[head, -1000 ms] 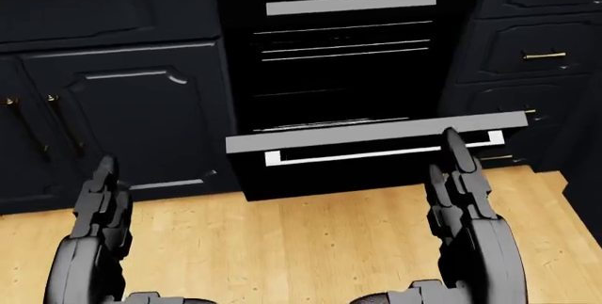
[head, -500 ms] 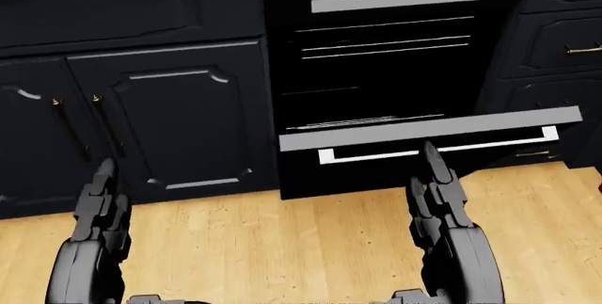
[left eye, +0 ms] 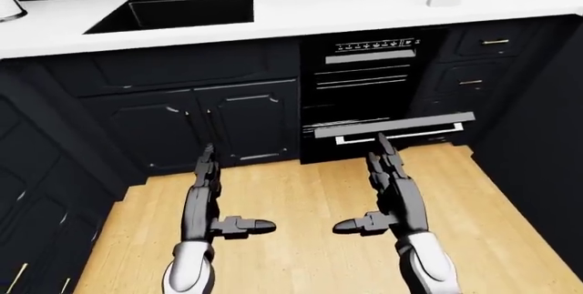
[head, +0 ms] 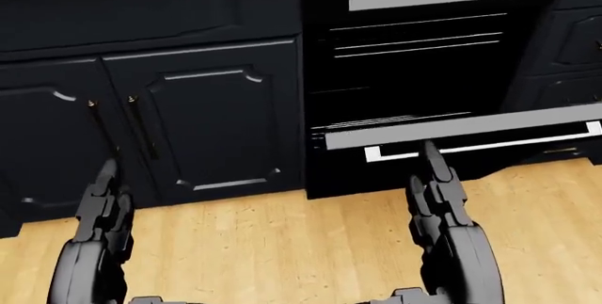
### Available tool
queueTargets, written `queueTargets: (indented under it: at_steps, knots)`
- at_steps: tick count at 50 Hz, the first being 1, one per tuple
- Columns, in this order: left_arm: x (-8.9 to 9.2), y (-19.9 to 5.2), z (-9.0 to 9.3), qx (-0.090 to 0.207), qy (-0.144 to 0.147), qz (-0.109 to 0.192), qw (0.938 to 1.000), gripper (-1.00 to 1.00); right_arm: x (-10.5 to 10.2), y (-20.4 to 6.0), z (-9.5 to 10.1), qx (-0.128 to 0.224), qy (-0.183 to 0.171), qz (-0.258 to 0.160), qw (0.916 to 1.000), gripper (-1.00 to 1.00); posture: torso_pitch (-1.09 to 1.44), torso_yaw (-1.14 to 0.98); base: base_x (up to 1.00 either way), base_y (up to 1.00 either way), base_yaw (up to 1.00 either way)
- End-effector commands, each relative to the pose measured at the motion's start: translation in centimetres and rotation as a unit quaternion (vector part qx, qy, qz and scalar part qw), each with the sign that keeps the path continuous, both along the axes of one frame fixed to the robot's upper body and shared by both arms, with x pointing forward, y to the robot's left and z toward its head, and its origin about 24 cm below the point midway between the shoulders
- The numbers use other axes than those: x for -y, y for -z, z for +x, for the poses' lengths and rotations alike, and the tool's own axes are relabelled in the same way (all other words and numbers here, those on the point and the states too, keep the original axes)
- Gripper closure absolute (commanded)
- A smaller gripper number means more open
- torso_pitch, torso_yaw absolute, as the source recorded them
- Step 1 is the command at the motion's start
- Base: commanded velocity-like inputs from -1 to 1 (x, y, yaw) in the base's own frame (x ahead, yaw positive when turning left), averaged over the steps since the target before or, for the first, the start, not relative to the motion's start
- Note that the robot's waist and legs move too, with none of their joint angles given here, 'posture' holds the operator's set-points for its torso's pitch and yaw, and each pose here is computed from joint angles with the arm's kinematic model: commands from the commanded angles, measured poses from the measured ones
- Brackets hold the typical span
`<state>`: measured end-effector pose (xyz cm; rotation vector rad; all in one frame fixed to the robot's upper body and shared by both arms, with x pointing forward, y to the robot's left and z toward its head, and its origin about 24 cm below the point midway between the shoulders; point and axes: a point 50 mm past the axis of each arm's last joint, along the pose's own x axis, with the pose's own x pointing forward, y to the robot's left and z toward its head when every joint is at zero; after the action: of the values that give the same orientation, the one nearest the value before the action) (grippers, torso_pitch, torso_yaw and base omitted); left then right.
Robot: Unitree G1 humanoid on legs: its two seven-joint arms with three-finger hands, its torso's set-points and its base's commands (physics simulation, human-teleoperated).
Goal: Close the dishwasher door
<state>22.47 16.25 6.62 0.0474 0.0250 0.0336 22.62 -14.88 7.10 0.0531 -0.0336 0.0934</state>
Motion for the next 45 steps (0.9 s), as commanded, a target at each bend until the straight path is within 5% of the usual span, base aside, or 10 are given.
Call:
queueTargets:
  at_steps: [1, 38, 45]
  knots:
    - [0.6, -1.8, 0.2, 0.048, 0.013, -0.003, 0.9987, -1.0, 0.4, -1.8, 0.1, 0.05, 0.009, -0.006, 0.9987, -1.0, 0.0, 0.0, 0.0, 0.32, 0.0]
    - [0.6, -1.6, 0.4, 0.049, 0.013, -0.002, 0.9987, -1.0, -0.1, -1.3, 0.2, 0.045, -0.003, -0.014, 0.9989, -1.0, 0.0, 0.0, 0.0, 0.27, 0.0]
    - [-0.1, -2.8, 2.2, 0.06, -0.001, 0.008, 0.9981, -1.0, -0.2, -1.2, 1.0, 0.043, -0.007, -0.013, 0.999, -1.0, 0.0, 0.0, 0.0, 0.0, 0.0]
